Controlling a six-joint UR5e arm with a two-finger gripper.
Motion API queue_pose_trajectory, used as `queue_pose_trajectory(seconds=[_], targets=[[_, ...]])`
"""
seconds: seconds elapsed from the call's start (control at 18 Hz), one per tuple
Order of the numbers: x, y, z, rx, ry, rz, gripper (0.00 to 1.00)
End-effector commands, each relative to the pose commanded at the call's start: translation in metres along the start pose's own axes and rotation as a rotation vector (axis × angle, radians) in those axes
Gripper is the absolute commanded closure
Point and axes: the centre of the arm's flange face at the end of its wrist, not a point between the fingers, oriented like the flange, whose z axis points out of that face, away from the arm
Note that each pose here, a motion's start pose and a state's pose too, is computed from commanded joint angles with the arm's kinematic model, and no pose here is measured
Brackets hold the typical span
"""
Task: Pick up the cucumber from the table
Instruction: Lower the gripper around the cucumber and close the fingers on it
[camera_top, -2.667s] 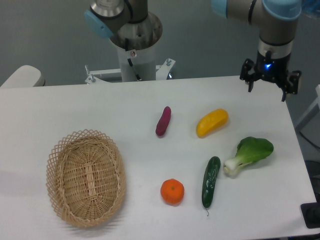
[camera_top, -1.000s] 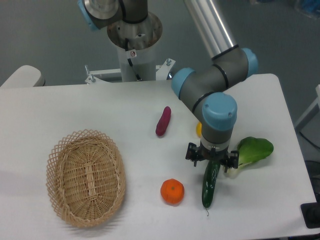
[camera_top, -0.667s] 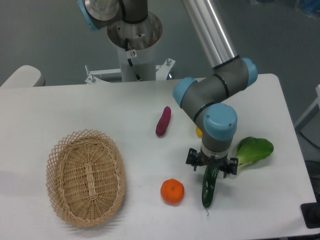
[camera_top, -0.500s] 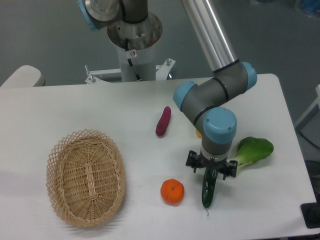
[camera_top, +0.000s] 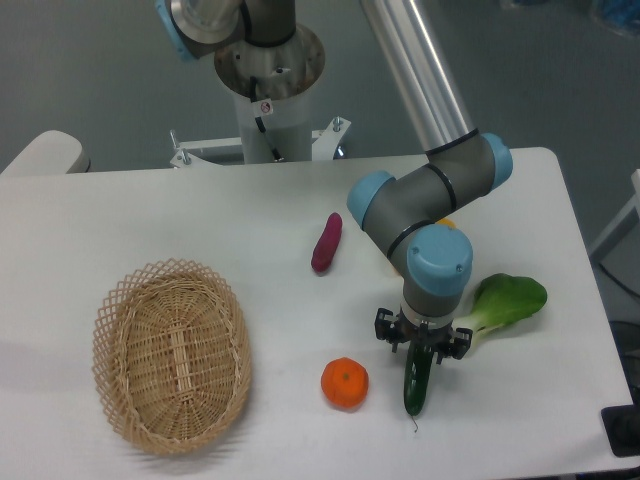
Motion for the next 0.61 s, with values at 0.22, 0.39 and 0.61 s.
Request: queue_pose_trajectory(seconds=[0.22,0.39,0.61], targets=[[-0.001,-0.001,-0.005,0.006,-0.007,0.001,0.7],[-0.002,-0.002,-0.009,0.011,-0.011,0.003,0.72],[-0.006,-0.005,-0.028,0.032,-0.031,0.004,0.76]])
